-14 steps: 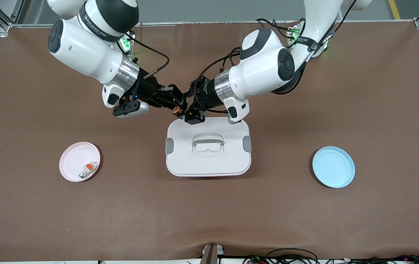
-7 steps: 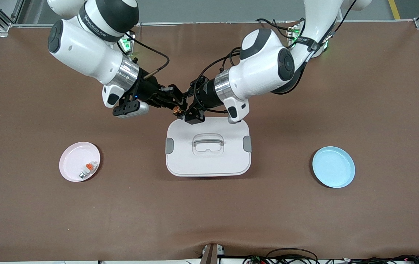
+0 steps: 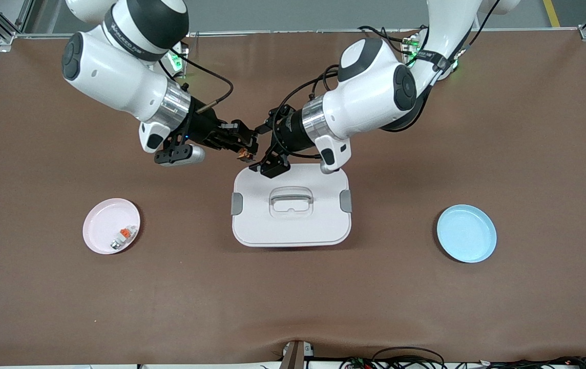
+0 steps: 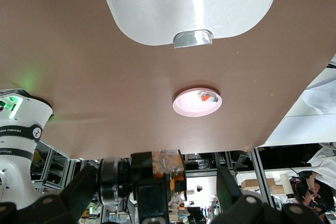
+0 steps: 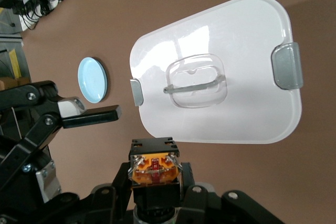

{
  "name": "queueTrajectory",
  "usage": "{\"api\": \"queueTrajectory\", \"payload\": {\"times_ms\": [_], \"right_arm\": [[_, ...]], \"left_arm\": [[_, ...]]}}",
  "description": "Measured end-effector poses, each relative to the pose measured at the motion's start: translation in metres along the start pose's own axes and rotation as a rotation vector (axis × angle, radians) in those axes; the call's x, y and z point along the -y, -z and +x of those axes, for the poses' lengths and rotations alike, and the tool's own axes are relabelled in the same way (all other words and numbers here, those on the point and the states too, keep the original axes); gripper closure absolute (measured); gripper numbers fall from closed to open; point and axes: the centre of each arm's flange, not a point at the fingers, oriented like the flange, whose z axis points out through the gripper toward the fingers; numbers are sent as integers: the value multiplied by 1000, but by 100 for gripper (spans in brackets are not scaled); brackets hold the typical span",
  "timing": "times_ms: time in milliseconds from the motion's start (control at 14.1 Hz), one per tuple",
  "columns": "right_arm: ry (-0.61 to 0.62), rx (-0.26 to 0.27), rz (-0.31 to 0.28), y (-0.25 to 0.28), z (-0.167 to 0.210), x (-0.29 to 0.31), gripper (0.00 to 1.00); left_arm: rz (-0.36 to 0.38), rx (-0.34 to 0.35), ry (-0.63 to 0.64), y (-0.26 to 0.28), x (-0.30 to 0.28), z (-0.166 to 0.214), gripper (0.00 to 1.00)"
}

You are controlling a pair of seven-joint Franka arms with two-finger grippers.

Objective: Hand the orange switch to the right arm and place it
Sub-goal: 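Open the left gripper and pull it back while the right gripper withdraws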

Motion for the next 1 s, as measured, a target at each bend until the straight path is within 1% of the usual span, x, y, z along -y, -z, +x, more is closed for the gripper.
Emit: {"api": "queueTrajectory", "payload": {"times_ms": [71,213,355,426,498,569,711,924,995], "right_arm": [[52,17,-24,7,2,-2,58],[222,35,-113,18,5,-11,58],[348,83,-185,25,9,-26,58],[414,101,-221,29,13,-37,58],[491,112,-255,34,18,-47,58],[578,123,-281,40,24,-57,58],[722,159,-318,53,35,-80,58],[866,215,-419,71,48,-111,58],[898,241,-442,75,50,-119,58]], "left_arm": [[-2,0,1,1,-1,1,0],[-8,-2,3,4,-5,4,0],[6,-12,-45,11,-9,12,0],[21,-30,-84,18,-13,18,0],[29,-63,-118,27,-17,26,0],[37,-110,-153,38,-22,35,0],[73,-212,-231,61,-27,56,0],[119,-353,-390,90,-26,87,0],[129,-384,-441,100,-25,96,0]]}}
